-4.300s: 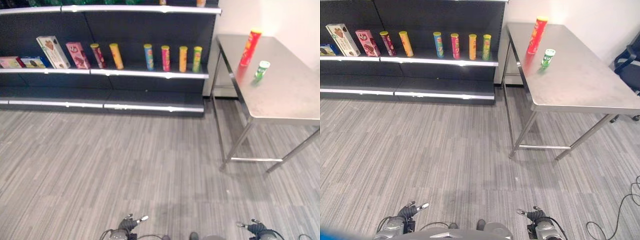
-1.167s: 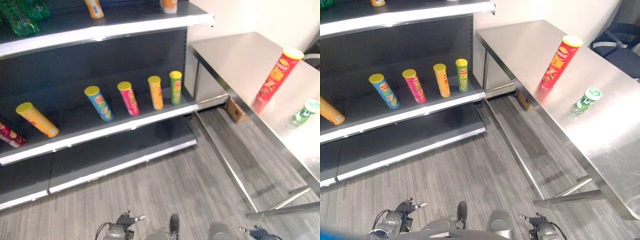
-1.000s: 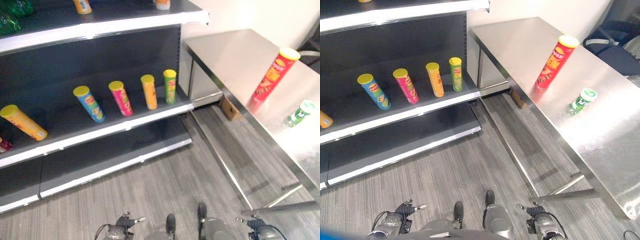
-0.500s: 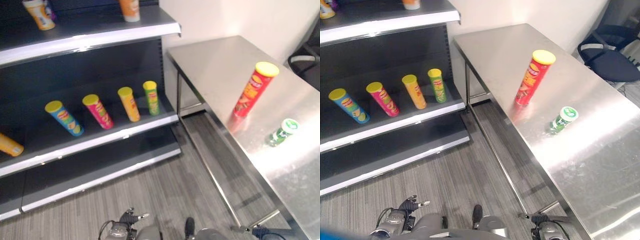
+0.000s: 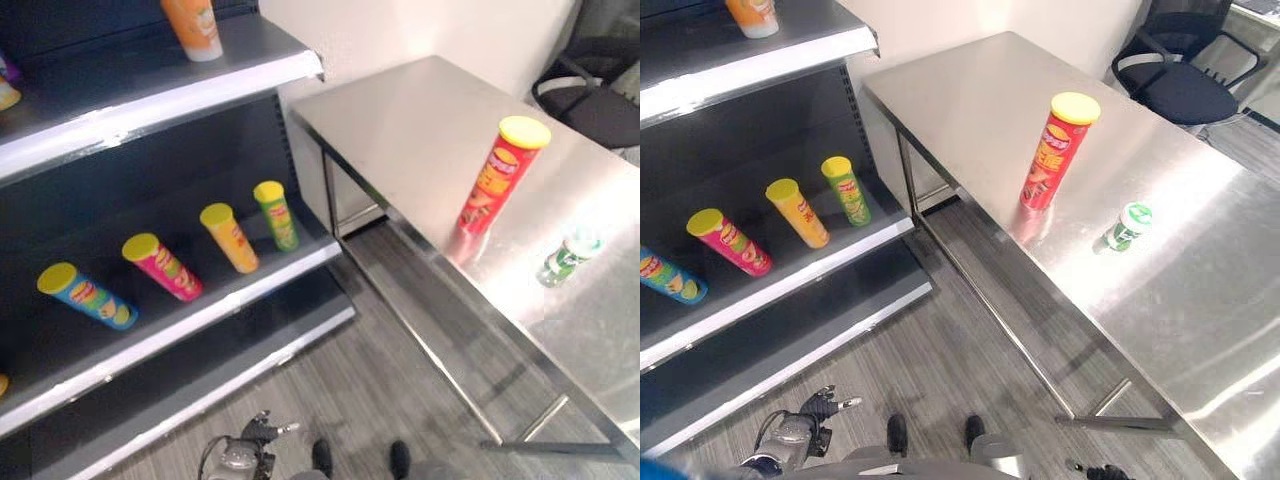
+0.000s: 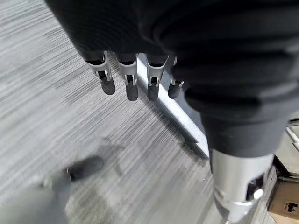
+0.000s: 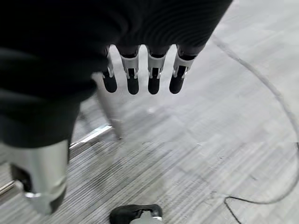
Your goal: Put the goods on the table back onto the shelves and tidy them up.
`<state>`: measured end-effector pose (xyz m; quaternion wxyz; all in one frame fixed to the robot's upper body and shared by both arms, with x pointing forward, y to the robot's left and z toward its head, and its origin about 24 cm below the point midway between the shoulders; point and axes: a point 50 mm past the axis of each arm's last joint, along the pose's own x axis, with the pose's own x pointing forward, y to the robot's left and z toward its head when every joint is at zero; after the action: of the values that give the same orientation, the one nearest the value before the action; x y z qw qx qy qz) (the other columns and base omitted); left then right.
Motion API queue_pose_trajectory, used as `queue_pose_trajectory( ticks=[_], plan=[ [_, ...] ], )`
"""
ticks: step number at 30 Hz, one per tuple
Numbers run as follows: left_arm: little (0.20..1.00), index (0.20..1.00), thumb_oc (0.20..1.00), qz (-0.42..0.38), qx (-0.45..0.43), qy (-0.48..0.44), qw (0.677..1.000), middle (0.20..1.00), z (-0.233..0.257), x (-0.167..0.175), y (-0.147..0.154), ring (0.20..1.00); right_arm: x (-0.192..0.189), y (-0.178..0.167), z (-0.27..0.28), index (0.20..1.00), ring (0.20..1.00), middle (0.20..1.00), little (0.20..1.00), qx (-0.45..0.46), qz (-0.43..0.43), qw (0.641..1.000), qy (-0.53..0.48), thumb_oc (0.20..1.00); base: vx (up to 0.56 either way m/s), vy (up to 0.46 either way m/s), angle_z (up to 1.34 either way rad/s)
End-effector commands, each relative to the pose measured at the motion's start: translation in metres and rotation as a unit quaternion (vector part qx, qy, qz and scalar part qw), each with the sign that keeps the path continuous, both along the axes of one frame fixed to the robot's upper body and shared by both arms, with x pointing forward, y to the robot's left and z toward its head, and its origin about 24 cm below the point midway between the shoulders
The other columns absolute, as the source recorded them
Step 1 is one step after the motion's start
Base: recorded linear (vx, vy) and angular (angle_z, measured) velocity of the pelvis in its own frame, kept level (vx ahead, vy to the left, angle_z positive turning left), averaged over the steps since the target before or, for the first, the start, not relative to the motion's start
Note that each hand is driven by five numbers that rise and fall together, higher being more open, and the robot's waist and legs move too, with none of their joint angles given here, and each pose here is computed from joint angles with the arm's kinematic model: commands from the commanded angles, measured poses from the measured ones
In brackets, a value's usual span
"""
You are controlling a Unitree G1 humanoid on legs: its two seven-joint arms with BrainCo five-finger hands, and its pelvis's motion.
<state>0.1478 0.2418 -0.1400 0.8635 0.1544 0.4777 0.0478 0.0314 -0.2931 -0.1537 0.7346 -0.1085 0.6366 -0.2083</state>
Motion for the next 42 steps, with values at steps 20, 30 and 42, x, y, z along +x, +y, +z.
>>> queue_pose_trajectory(
  ticks=[20, 30, 42],
  plan=[
    [1.000, 1.000, 1.000, -0.034, 0.015, 0.001, 0.999, 1.000, 0.001, 0.002, 0.002, 1.000, 0.078, -0.211, 0.265, 1.000, 1.000, 1.000, 1.000, -0.339, -0.113, 0.803, -0.478, 1.000, 0.03, 0.039, -0.07],
    [1.000, 1.000, 1.000, -0.036, -0.019, -0.014, 0.999, 1.000, -0.002, -0.009, -0.010, 1.000, 0.215, -0.092, 0.373, 1.000, 1.000, 1.000, 1.000, -0.340, 0.371, 0.675, -0.540, 1.000, 0.01, -0.051, 0.15],
    [1.000, 1.000, 1.000, -0.018, -0.024, 0.010, 0.999, 1.000, -0.008, -0.029, -0.006, 1.000, 0.218, -0.094, 0.348, 1.000, 1.000, 1.000, 1.000, -0.354, 0.435, 0.704, -0.435, 1.000, 0.01, -0.042, 0.10]
  ],
)
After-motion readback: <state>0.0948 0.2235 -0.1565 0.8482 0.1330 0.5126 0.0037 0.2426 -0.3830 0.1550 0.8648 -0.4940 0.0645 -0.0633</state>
